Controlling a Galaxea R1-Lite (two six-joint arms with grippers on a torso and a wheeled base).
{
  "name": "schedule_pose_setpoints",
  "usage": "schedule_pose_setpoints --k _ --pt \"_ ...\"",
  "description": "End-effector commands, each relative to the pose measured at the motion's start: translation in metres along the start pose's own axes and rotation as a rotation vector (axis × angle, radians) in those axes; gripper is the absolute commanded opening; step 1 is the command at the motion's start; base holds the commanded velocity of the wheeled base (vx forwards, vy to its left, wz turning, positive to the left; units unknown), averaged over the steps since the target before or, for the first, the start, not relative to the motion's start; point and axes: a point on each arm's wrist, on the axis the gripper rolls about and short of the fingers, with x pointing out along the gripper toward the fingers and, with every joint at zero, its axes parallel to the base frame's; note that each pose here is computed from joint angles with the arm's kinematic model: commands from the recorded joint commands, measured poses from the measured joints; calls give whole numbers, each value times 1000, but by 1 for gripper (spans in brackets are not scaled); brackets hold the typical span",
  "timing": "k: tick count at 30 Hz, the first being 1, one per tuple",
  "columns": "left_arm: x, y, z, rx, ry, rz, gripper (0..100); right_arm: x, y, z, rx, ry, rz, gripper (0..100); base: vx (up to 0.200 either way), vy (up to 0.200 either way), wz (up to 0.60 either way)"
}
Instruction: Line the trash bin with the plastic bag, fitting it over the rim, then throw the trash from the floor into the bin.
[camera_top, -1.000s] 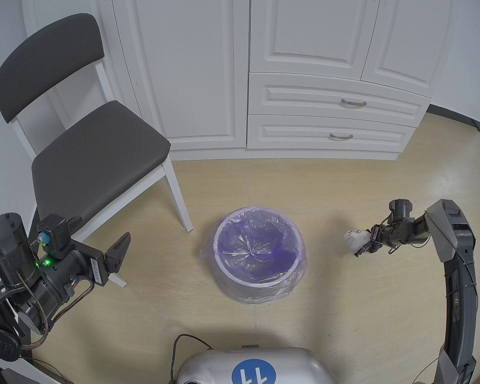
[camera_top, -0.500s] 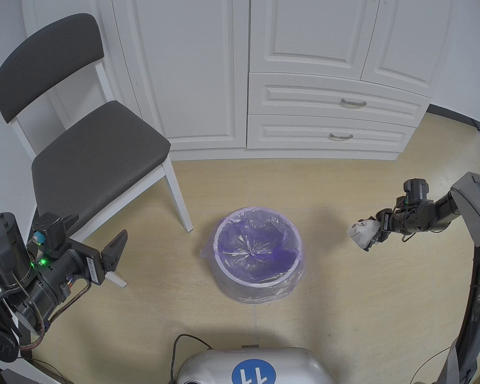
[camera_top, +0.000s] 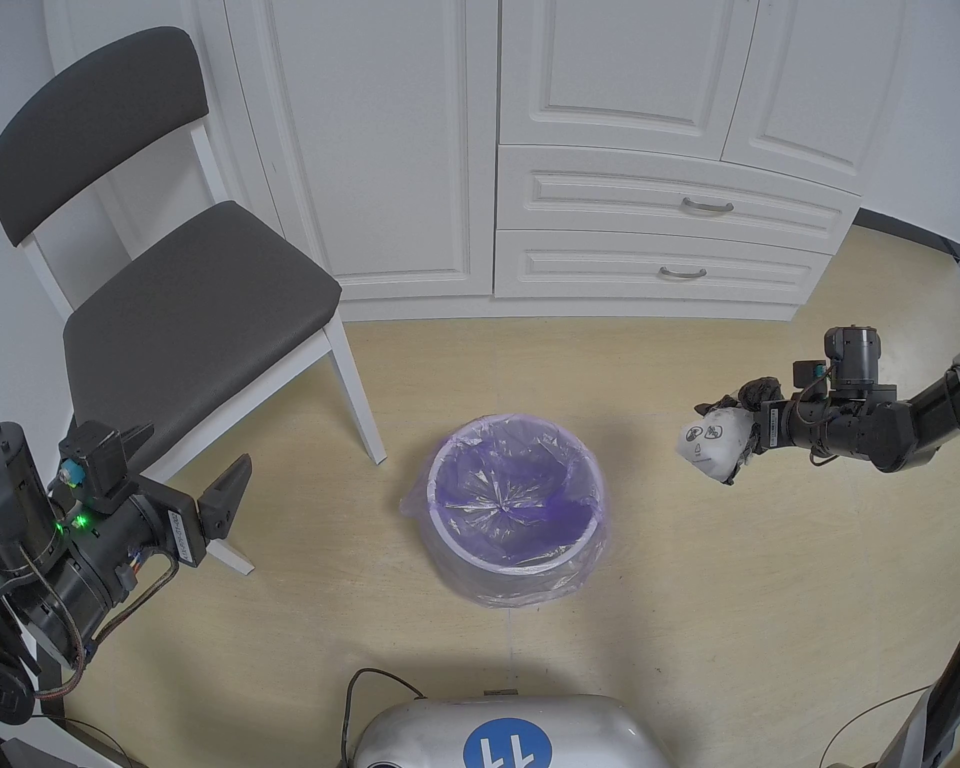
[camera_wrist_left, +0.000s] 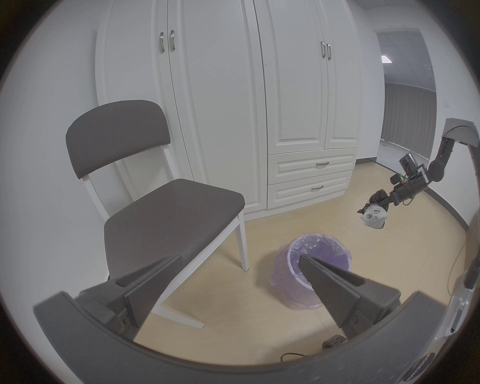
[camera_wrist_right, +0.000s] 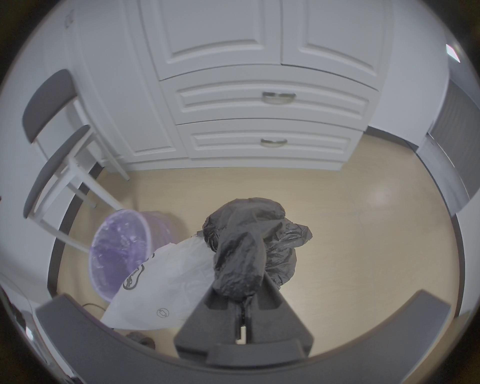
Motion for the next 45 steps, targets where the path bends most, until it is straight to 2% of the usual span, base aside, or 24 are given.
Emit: schedule_pose_setpoints --k 1,10,21,33,36,40,42,45 --pt "0 0 1 -2 -6 1 100 -44 22 12 -70 -72 49 0 0 0 0" --pt "-1 1 2 -4 -10 3 100 -87 56 14 -116 -119 149 0 0 0 0" --pt "-2 1 3 6 -15 9 100 -93 106 -2 -174 -79 298 0 0 0 0" --pt "-2 1 3 10 -15 9 100 -93 141 -7 -119 -85 398 0 0 0 0" --pt "-2 1 3 10 -15 9 100 -90 145 -9 -124 -83 405 0 0 0 0" --pt "-2 1 3 20 -15 10 100 -67 165 -24 -130 -76 349 0 0 0 0" --pt "-2 1 3 23 -15 10 100 -47 182 -36 -105 -107 314 0 0 0 0" --pt "-2 1 3 23 -15 10 100 -31 195 -46 -84 -134 306 0 0 0 0"
